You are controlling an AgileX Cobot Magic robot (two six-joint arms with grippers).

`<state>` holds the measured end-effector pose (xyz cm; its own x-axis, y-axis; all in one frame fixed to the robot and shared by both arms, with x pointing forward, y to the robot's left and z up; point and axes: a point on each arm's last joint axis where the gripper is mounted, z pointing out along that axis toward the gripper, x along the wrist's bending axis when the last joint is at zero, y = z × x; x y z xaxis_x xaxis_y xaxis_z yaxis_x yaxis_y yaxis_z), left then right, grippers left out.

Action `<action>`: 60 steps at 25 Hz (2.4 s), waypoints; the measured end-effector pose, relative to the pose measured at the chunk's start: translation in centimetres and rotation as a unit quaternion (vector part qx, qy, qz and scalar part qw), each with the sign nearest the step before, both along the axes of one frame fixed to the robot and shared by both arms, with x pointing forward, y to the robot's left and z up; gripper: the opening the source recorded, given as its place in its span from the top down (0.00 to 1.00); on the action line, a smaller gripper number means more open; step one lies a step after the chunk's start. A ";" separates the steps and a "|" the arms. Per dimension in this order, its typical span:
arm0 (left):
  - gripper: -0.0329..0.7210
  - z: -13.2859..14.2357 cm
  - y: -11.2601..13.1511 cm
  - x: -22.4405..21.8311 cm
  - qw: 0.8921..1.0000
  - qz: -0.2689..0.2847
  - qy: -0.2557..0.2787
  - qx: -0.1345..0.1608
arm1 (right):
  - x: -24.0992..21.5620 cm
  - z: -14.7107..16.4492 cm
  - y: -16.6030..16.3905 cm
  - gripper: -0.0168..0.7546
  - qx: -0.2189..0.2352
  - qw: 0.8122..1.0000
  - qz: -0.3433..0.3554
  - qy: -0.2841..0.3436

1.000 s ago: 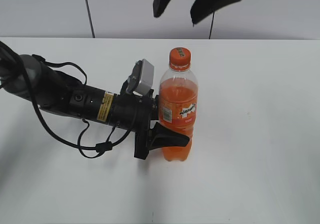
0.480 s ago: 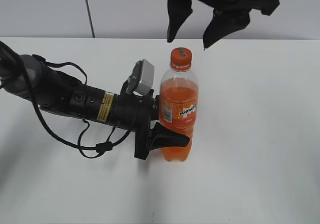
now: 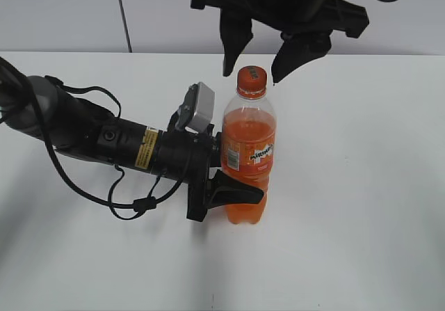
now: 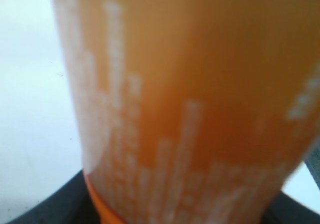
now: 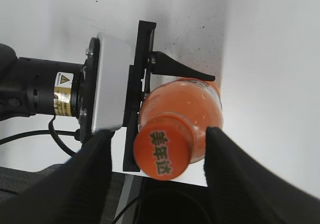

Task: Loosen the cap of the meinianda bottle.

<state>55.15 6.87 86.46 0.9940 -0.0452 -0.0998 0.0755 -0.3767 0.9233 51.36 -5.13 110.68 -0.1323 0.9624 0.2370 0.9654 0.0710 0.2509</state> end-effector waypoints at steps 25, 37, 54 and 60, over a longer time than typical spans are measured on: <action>0.43 0.0 0.0 0.0 1.000 0.001 0.002 0.000 | 0.2 -0.6 0.3 0.63 -0.021 0.997 0.079 -0.011; 0.43 0.0 0.0 0.0 1.000 0.000 0.002 0.001 | 0.2 -0.6 0.3 0.63 -0.090 0.915 0.381 -0.097; 0.43 0.0 0.2 -0.1 1.000 -0.014 -0.004 0.004 | -0.1 -0.5 0.5 0.64 -0.134 0.717 0.660 -0.177; 0.43 0.0 0.2 -0.1 1.000 -0.015 -0.005 0.005 | -0.1 -0.4 0.5 0.64 -0.148 0.643 0.725 -0.198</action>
<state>55.01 7.04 86.49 0.9932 -0.0736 -0.0901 0.0549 -0.3871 0.9204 51.27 -4.62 110.28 -0.9349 -0.2449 -0.2568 -0.3045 0.9253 0.2261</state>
